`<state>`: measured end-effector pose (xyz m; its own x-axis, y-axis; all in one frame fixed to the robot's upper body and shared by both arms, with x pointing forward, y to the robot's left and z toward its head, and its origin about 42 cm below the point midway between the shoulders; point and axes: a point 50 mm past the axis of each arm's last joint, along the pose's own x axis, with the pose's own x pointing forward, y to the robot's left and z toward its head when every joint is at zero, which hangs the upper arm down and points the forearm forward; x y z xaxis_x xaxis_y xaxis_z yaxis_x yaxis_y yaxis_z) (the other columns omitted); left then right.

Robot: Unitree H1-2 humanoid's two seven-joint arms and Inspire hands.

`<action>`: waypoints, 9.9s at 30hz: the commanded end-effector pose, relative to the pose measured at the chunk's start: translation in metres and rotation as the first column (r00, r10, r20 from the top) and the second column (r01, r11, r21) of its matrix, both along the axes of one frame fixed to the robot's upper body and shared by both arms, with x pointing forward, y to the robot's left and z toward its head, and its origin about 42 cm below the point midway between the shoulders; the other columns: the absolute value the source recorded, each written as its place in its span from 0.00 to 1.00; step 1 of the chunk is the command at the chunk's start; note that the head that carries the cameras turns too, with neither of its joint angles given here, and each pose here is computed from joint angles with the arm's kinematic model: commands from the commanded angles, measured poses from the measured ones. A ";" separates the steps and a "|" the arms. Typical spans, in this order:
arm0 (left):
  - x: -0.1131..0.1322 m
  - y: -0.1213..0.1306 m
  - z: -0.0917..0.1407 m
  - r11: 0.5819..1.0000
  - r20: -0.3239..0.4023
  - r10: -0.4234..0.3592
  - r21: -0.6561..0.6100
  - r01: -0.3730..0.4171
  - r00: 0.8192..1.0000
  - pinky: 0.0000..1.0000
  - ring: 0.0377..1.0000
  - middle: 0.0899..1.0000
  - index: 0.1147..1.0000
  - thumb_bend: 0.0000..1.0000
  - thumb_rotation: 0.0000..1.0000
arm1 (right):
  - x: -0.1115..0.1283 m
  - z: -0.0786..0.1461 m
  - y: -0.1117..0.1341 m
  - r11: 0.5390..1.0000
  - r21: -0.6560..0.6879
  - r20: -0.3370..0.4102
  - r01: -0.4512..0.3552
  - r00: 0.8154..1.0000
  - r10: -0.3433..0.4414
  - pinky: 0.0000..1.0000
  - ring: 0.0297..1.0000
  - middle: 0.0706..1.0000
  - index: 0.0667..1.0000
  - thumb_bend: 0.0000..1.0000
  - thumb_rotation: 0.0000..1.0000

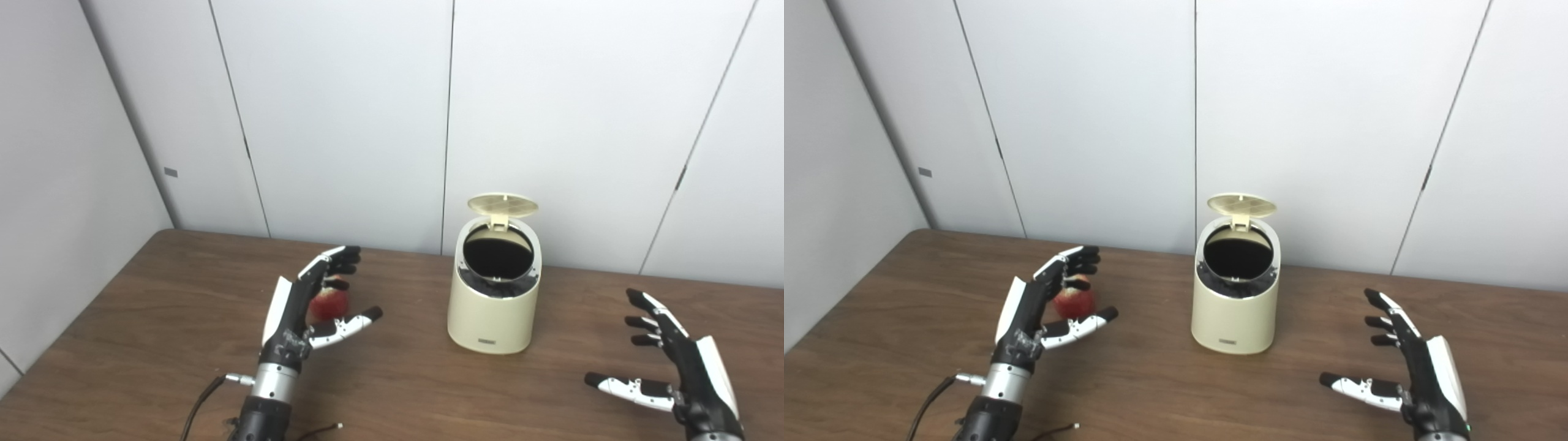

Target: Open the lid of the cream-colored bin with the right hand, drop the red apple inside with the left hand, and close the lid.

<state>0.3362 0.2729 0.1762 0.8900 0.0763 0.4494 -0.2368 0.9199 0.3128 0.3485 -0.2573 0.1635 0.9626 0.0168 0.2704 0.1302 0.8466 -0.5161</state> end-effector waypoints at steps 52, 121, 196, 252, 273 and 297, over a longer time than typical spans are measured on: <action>0.073 0.045 -0.037 0.917 -0.282 0.259 0.371 -0.144 0.924 0.83 0.92 0.84 0.89 0.90 0.29 | -0.013 0.047 0.011 1.000 0.003 0.066 -0.011 0.998 0.011 0.64 0.74 0.84 0.82 0.79 0.00; 0.080 -0.064 0.073 0.906 0.118 0.032 0.415 -0.079 0.993 0.42 0.48 0.45 0.40 0.52 0.00 | 0.001 0.022 0.024 1.000 -0.007 0.067 0.002 0.998 -0.001 0.61 0.74 0.83 0.82 0.77 0.06; 0.127 -0.157 0.061 0.943 0.130 -0.105 0.326 0.058 0.986 0.54 0.54 0.43 0.42 0.52 0.00 | 0.001 0.014 0.057 0.999 0.034 0.083 0.021 0.996 -0.024 0.63 0.73 0.83 0.81 0.76 0.06; 0.119 -0.154 0.047 0.905 0.055 -0.137 0.412 0.102 0.989 0.63 0.65 0.61 0.64 0.87 0.14 | 0.002 0.020 0.064 0.999 0.029 0.102 0.020 0.995 -0.022 0.60 0.71 0.82 0.80 0.76 0.08; 0.119 -0.152 0.047 0.908 0.052 -0.133 0.406 0.101 0.990 0.62 0.66 0.64 0.65 0.86 0.16 | 0.003 0.021 0.065 1.000 0.028 0.101 0.012 0.995 -0.014 0.59 0.70 0.82 0.80 0.77 0.08; 0.118 -0.151 0.049 0.909 0.056 -0.124 0.407 0.091 0.991 0.62 0.67 0.66 0.66 0.87 0.16 | 0.003 0.022 0.065 1.000 0.021 0.103 0.012 0.995 -0.014 0.58 0.69 0.81 0.79 0.77 0.07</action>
<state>0.4507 0.1277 0.2147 0.8569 -0.1933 0.4779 -0.1875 0.7466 0.6383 0.3441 -0.1978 0.1604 0.9590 -0.0139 0.2830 0.1606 0.8496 -0.5024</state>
